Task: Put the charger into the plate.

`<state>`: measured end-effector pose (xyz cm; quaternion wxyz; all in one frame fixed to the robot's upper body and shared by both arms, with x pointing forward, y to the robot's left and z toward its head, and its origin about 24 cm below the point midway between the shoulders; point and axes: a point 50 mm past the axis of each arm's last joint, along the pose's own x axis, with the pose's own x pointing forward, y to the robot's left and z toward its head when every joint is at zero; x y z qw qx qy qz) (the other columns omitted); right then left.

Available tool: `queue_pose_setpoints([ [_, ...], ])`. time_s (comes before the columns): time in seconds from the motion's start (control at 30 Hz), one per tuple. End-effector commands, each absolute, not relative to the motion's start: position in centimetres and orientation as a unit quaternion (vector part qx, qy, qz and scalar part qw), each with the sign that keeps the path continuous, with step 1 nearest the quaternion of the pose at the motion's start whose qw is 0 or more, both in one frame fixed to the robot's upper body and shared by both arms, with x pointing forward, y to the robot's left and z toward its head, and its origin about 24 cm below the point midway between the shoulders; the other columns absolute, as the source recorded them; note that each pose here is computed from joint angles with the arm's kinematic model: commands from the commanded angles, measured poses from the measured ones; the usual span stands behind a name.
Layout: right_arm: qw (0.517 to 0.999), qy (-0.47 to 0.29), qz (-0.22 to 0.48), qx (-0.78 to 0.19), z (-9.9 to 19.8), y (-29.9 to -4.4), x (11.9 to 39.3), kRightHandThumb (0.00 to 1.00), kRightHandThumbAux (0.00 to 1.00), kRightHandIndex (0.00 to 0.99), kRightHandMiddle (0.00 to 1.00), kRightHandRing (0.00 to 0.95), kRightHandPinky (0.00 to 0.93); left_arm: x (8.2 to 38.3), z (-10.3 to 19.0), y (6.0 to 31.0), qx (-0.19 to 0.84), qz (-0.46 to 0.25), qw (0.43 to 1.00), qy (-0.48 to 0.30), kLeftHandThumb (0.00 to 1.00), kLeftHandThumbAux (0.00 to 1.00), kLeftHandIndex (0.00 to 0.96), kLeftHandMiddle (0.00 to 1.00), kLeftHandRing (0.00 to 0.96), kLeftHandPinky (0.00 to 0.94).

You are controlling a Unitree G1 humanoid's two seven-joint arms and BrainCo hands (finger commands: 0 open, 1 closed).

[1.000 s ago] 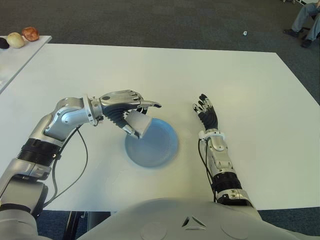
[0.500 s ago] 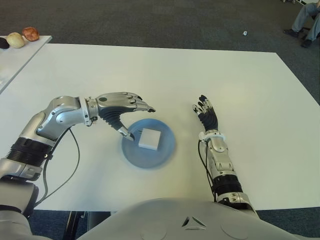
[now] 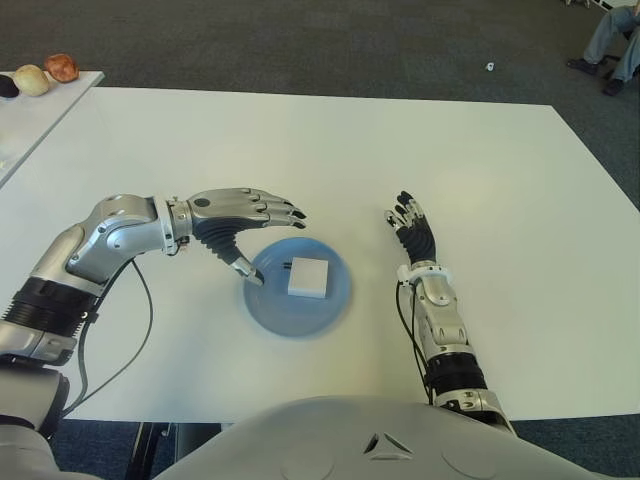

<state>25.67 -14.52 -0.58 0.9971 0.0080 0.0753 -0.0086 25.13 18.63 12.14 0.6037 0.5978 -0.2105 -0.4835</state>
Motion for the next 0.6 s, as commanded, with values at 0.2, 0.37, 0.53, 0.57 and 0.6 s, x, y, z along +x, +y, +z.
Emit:
queue_pose_setpoints([
  [0.2,0.995,0.098,0.002,0.015,-1.4,-14.3,25.2,0.000,0.643,0.000,0.034,0.014,0.017,24.9,11.9,19.2,0.600,-0.476,0.610,-0.203,0.193,0.345,0.016,0.000,0.000,0.000],
  [0.37,0.995,0.096,0.004,0.017,-1.4,-14.3,25.3,0.000,0.653,0.000,0.037,0.017,0.014,24.9,11.9,19.3,0.599,-0.470,0.616,-0.203,0.182,0.347,0.020,0.000,0.000,0.000],
  [0.53,0.995,0.097,0.005,0.016,-1.4,-14.4,25.3,0.000,0.659,0.000,0.039,0.019,0.017,25.2,11.9,19.3,0.586,-0.449,0.640,-0.211,0.155,0.354,0.024,0.015,0.000,0.000],
  [0.57,0.995,0.097,0.004,0.016,-1.4,-14.4,25.3,0.000,0.661,0.000,0.039,0.019,0.020,25.4,11.9,19.2,0.580,-0.441,0.650,-0.215,0.151,0.365,0.029,0.029,0.001,0.000],
  [0.6,0.995,0.097,0.004,0.017,-1.5,-14.5,25.2,0.000,0.662,0.000,0.039,0.020,0.022,26.2,12.0,18.8,0.568,-0.423,0.670,-0.222,0.149,0.372,0.032,0.039,0.002,0.000],
])
